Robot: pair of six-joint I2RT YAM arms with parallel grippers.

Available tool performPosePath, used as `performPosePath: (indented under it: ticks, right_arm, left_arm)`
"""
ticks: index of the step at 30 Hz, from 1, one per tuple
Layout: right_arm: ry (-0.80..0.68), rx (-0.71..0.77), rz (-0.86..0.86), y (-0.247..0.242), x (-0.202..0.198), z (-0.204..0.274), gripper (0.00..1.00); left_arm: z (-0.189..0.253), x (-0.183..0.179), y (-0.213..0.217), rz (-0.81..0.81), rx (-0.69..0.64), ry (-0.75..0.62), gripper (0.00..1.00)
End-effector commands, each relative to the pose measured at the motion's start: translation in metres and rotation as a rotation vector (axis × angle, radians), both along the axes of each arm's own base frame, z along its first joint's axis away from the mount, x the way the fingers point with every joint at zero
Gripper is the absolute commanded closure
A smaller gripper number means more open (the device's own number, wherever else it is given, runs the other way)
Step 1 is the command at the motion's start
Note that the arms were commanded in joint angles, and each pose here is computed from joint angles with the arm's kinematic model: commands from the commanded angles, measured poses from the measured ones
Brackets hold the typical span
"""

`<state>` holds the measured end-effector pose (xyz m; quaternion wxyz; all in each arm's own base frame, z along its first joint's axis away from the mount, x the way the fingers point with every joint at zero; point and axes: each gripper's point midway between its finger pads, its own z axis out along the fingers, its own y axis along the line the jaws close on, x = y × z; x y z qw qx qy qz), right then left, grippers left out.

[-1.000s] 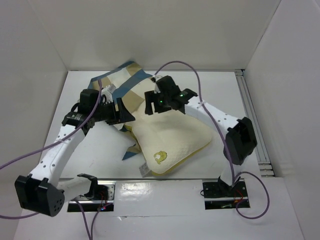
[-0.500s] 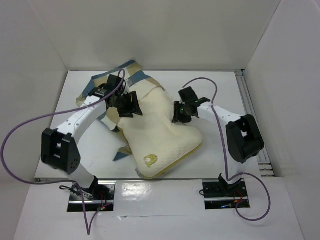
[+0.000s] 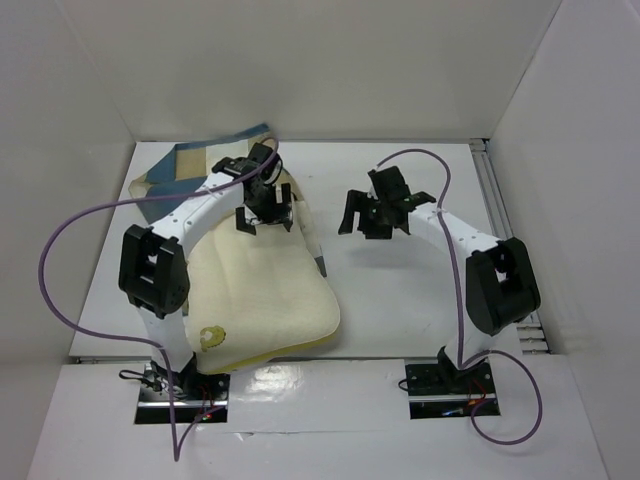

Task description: Put the pillow into the pillowcase

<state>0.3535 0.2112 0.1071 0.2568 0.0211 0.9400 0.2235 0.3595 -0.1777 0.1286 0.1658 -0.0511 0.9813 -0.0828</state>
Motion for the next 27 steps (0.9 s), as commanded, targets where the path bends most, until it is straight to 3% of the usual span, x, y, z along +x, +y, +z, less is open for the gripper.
performPosePath:
  ticks: [1,6,10,11,12,13,14,19,22,27]
  right_arm:
    - [-0.011,0.020,0.042,0.003,-0.007,0.004,0.14]
    - [-0.027,0.042,0.036,0.003,0.013,0.002,0.13]
    - [-0.051,0.058,0.064,0.014,0.040,-0.002,0.13]
    - [-0.055,0.051,0.073,0.019,0.054,-0.007,0.13]
    - [-0.063,0.058,0.088,0.024,0.062,-0.009,0.13]
    - [-0.066,0.061,0.103,0.028,0.068,-0.010,0.13]
    - [-0.063,0.050,0.114,0.031,0.079,-0.023,0.13]
    - [-0.201,0.109,0.210,0.067,0.121,-0.017,0.05]
    - [-0.246,0.101,0.289,0.090,0.128,-0.026,0.00]
    - [-0.269,0.195,0.433,0.137,0.122,-0.039,0.00]
  left_arm:
    - [0.010,0.003,-0.011,0.010,0.032,-0.042,0.00]
    - [0.000,0.018,-0.039,0.019,0.046,-0.058,0.00]
    - [-0.037,0.038,-0.025,0.085,0.182,-0.036,0.00]
    - [-0.057,0.038,-0.025,0.089,0.208,0.011,0.05]
    - [-0.062,0.040,-0.021,0.088,0.211,0.030,0.16]
    - [-0.065,0.040,-0.021,0.087,0.217,0.039,0.68]
    - [-0.060,0.044,-0.017,0.100,0.212,0.034,1.00]
    - [-0.015,0.041,-0.013,0.098,0.113,-0.006,1.00]
    - [0.002,0.033,-0.017,0.060,0.041,-0.012,1.00]
    - [0.008,0.025,-0.015,0.049,0.016,-0.004,1.00]
